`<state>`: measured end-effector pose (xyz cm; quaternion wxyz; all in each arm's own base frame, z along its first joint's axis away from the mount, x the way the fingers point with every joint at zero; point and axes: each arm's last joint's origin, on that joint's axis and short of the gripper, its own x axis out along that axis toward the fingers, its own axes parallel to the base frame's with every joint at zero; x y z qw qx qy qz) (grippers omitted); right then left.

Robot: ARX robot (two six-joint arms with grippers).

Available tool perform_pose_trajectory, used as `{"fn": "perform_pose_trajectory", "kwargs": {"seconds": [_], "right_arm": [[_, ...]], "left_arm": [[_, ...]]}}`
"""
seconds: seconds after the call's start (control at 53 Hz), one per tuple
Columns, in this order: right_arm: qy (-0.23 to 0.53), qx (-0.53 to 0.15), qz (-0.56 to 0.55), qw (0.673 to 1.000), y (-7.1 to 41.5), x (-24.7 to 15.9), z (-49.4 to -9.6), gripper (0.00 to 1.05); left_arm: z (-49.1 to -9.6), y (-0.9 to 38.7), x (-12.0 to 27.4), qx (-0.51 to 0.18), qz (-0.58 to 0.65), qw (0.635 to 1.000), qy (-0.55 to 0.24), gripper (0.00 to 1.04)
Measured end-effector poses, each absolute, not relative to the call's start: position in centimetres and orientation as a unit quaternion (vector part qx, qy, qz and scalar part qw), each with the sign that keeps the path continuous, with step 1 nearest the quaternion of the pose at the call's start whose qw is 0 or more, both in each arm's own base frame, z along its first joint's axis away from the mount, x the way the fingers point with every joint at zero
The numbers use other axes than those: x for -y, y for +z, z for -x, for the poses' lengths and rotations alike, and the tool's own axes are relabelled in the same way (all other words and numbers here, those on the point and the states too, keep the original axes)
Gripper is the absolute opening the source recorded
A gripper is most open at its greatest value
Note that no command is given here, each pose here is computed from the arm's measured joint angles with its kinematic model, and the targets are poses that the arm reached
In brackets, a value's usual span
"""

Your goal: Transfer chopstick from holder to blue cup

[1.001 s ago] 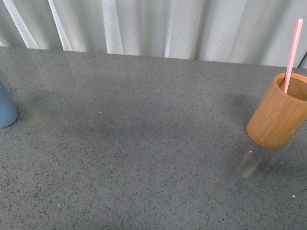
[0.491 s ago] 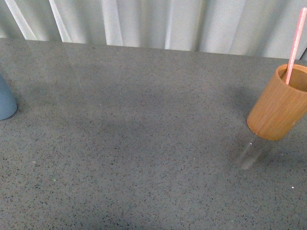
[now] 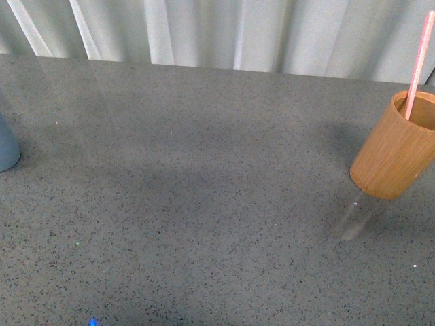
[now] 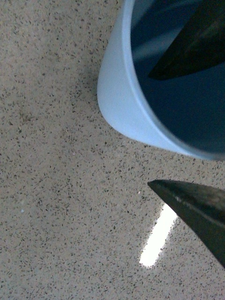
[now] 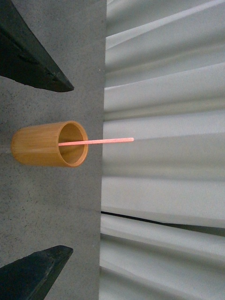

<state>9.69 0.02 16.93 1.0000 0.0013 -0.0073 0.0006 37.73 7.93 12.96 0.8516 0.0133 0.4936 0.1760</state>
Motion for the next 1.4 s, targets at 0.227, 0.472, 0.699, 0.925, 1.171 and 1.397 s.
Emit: {"fn": "perform_pose_trajectory", "kwargs": {"seconds": [0.227,0.472,0.699,0.925,1.171,1.397], "right_arm": [[0.001,0.007,-0.001,1.000,16.9,0.0,-9.7,0.95],[0.001,0.007,-0.001,1.000,16.9,0.0,-9.7,0.95],[0.001,0.007,-0.001,1.000,16.9,0.0,-9.7,0.95],[0.001,0.007,-0.001,1.000,16.9,0.0,-9.7,0.95],[0.001,0.007,-0.001,1.000,16.9,0.0,-9.7,0.95],[0.001,0.007,-0.001,1.000,16.9,0.0,-9.7,0.95]], "left_arm": [[-38.1,13.3,-7.5,-0.492,-0.006,0.853,0.173,0.29],[-38.1,13.5,-7.6,-0.495,-0.009,0.851,0.174,0.03],[-37.7,15.1,-6.2,-0.486,-0.007,0.862,0.146,0.03],[-36.6,18.7,0.5,-0.459,-0.021,0.887,0.047,0.03],[-34.1,19.8,11.9,-0.467,-0.075,0.876,-0.099,0.03],[-33.0,19.3,17.8,-0.465,-0.147,0.861,-0.141,0.03]]}}
